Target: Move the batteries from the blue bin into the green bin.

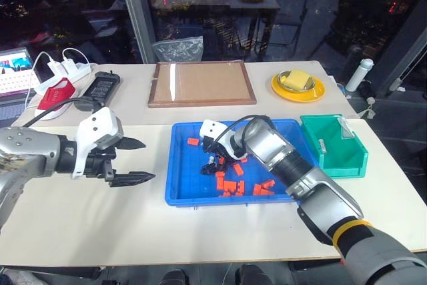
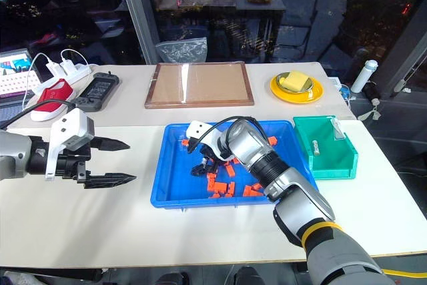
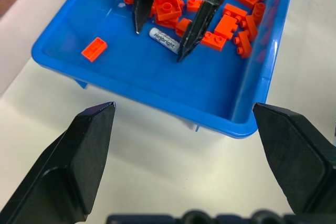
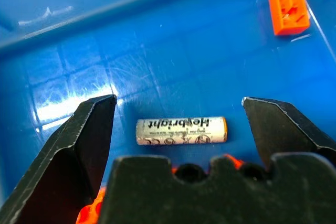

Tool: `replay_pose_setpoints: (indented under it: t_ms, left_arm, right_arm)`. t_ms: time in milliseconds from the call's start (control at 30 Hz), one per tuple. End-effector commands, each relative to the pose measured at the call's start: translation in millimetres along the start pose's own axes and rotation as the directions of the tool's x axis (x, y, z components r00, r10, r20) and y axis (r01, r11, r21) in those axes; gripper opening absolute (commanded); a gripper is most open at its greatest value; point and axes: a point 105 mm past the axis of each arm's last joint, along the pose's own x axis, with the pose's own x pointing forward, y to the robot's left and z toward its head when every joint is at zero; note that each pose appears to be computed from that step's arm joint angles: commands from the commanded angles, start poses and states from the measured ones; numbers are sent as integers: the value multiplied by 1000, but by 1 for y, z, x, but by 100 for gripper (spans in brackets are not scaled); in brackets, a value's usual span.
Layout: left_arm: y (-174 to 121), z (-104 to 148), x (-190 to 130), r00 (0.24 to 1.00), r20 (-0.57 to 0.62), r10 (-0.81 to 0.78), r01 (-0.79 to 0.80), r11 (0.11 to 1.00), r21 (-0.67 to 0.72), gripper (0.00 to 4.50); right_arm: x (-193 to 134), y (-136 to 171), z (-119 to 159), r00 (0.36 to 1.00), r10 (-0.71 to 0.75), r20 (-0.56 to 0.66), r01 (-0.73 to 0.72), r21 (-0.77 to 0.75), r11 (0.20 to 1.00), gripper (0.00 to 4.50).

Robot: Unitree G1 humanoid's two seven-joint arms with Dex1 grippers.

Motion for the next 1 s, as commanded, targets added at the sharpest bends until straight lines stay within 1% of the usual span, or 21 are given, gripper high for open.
replay_pose_setpoints:
  t_ms: [33,100,133,200,267,367,467,533,600,667,767,833,900,933,1000]
  left_arm:
    - [-1,12,-7,1000,14,18,-18,999,45,450]
    - [-2,12,-6,1000,13,15,-16,999,45,450]
    - [-2,12,-6,1000,13,15,-16,999,44,450]
    - [-2,11,-6,1000,14,15,-15,999,43,450]
    - [-1,11,-4,1000,15,12,-13,999,44,450]
    - [-1,12,-3,1000,19,7,-8,999,46,450]
    - [-1,13,-2,1000,22,4,-5,999,49,450]
    - [-1,13,-1,1000,24,0,-1,999,50,450]
    - [-1,16,1,999,35,-14,11,998,63,450]
    - [-1,21,5,998,51,-34,30,996,80,450]
    - [0,26,10,996,70,-55,48,995,90,450]
    - [2,27,12,995,74,-62,55,994,93,450]
    - [2,30,16,992,90,-89,81,993,91,450]
    - [1,30,17,990,96,-102,94,992,90,450]
    - [1,29,19,990,92,-111,103,990,93,450]
  right_arm:
    - [-2,3,-3,1000,-9,-18,8,-38,999,351]
    - [-3,5,-8,999,-13,-35,11,-46,999,274]
    - [-3,5,-10,999,-14,-40,12,-48,999,252]
    - [-3,6,-11,999,-16,-42,14,-50,999,251]
    - [-9,2,-6,999,-40,-17,39,-51,998,251]
    - [-38,-3,24,991,-44,126,48,-28,998,251]
    - [-68,-2,44,968,-12,252,19,-26,999,251]
    - [-81,-6,47,961,-29,277,35,-16,999,251]
    - [-110,-18,43,949,-77,305,75,18,997,251]
    - [-148,-44,16,938,-218,269,197,102,975,251]
    - [-187,-68,-28,910,-384,156,358,175,917,251]
    - [-199,-73,-43,896,-430,111,405,194,894,251]
    - [-222,-77,-82,864,-502,-18,487,281,827,251]
    - [-229,-73,-97,860,-506,-61,500,299,813,251]
    - [-234,-66,-111,856,-506,-108,513,302,803,251]
